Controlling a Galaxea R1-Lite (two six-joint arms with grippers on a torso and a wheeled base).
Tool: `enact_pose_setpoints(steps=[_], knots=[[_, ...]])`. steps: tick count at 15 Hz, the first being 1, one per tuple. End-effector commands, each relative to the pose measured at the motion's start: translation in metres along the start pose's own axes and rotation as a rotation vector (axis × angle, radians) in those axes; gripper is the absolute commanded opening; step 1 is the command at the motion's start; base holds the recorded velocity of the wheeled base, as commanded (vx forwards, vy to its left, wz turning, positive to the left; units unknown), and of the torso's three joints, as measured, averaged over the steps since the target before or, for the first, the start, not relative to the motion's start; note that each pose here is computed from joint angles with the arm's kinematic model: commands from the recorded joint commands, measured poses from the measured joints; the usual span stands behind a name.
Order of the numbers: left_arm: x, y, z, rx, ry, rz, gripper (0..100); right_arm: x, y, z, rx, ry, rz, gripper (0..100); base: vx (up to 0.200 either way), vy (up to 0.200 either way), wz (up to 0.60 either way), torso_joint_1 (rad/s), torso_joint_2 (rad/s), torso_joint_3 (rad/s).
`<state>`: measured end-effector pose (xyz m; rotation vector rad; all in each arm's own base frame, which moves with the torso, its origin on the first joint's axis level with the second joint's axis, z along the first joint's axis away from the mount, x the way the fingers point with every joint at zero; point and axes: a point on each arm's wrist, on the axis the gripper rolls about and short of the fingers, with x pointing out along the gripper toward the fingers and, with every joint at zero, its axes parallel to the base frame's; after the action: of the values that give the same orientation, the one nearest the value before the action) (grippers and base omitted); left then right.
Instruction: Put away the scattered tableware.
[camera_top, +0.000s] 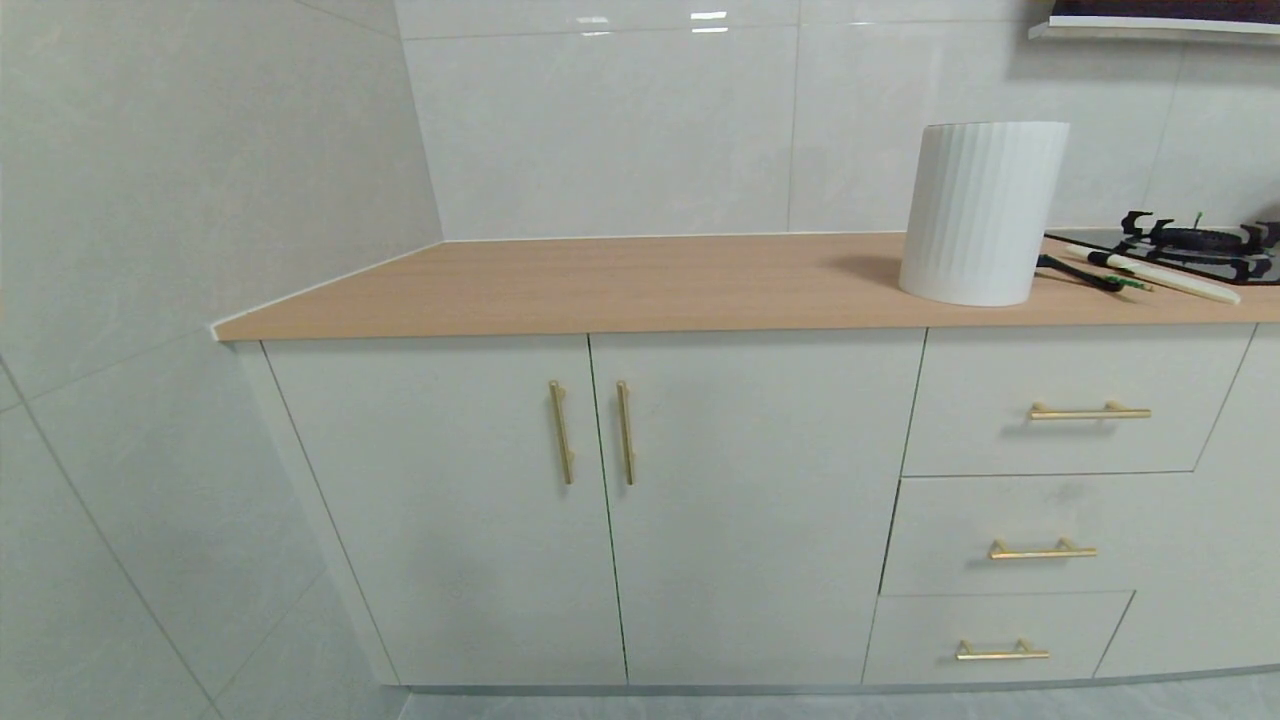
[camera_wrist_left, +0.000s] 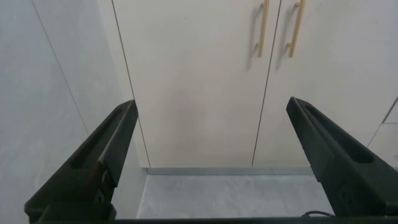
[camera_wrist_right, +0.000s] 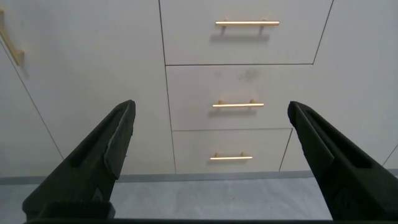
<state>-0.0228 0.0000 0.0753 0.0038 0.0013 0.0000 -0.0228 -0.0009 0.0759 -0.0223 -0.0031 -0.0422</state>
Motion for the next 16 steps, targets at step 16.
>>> enact_pose_setpoints(steps=[16], knots=[[0.0,0.0,0.0,-0.001,0.0,0.0,100,0.0002,0.0,0.0,0.001,0.004,0.001,100,0.0,-0.175,0.0,0.003,0.0,0.001]])
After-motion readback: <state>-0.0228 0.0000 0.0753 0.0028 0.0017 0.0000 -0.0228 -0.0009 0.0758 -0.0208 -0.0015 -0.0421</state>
